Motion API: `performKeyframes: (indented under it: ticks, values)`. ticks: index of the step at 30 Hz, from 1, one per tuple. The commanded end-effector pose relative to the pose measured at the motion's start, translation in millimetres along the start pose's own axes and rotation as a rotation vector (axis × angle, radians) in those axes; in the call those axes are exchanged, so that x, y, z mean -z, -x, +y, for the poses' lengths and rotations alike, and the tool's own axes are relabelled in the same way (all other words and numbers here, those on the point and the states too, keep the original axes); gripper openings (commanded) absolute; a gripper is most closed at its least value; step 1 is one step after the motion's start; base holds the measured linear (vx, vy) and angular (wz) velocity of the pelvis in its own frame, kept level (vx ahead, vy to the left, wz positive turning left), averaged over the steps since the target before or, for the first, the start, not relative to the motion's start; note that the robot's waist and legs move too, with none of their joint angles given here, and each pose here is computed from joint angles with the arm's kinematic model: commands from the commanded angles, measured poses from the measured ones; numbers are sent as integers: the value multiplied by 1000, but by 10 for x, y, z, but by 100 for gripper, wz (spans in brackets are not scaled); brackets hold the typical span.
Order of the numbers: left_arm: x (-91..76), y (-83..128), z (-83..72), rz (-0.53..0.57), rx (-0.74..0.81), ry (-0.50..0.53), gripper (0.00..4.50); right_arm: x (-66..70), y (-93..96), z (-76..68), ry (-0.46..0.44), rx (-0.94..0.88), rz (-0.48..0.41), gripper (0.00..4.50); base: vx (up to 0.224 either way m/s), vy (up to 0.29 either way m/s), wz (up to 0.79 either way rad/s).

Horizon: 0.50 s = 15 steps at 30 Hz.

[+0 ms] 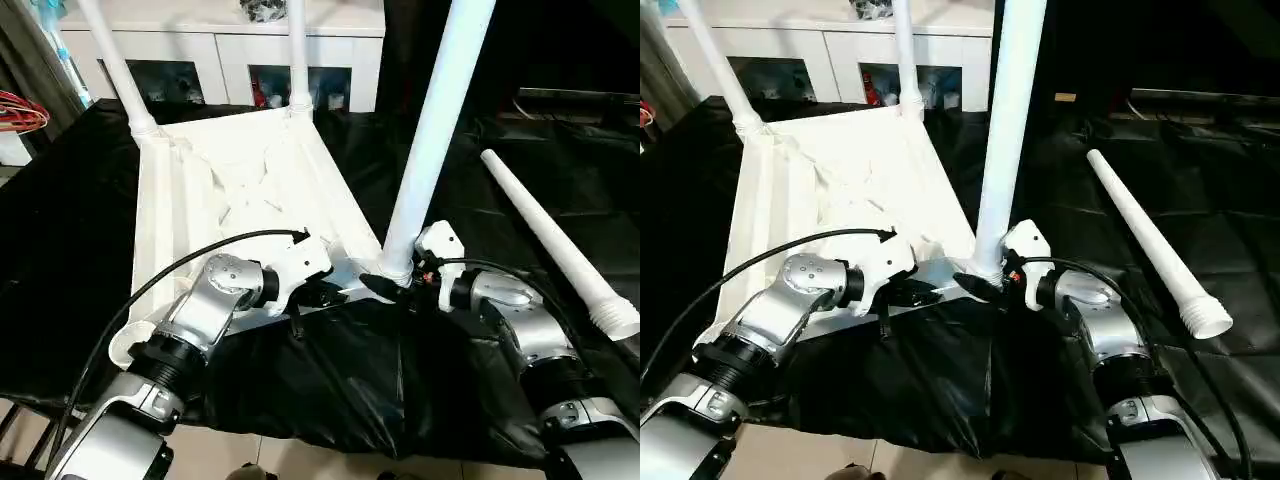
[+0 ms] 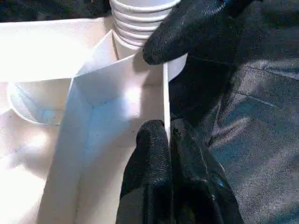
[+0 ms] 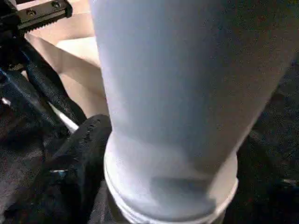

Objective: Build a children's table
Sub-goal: Rotate leg to tighten

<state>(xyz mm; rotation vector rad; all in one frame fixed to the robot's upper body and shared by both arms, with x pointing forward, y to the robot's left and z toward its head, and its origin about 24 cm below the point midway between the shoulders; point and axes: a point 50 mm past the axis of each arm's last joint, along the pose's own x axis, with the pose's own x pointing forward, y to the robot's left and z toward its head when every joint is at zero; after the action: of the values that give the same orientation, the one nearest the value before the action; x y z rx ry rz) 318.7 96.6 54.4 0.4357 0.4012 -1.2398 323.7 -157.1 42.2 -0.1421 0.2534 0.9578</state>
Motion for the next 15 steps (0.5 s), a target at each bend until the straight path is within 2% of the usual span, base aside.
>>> performKeyframes:
  ticks: [1, 3, 6, 15]
  values:
    - [-33, -13, -41, -1, 36, -34, 0, -42, 26, -12, -3, 2, -26, 323, 0, 0, 0]
    - [-27, -9, -41, 2, 37, -34, 0, -43, 23, -10, -7, 0, -28, 316, 0, 0, 0]
    - [-21, -2, -35, 6, 37, -33, 0, -38, 19, -1, -13, -12, -28, 283, 0, 0, 0]
    - [3, 12, -21, 14, 32, -21, 0, -7, 5, 35, -30, -32, -23, 274, 0, 0, 0]
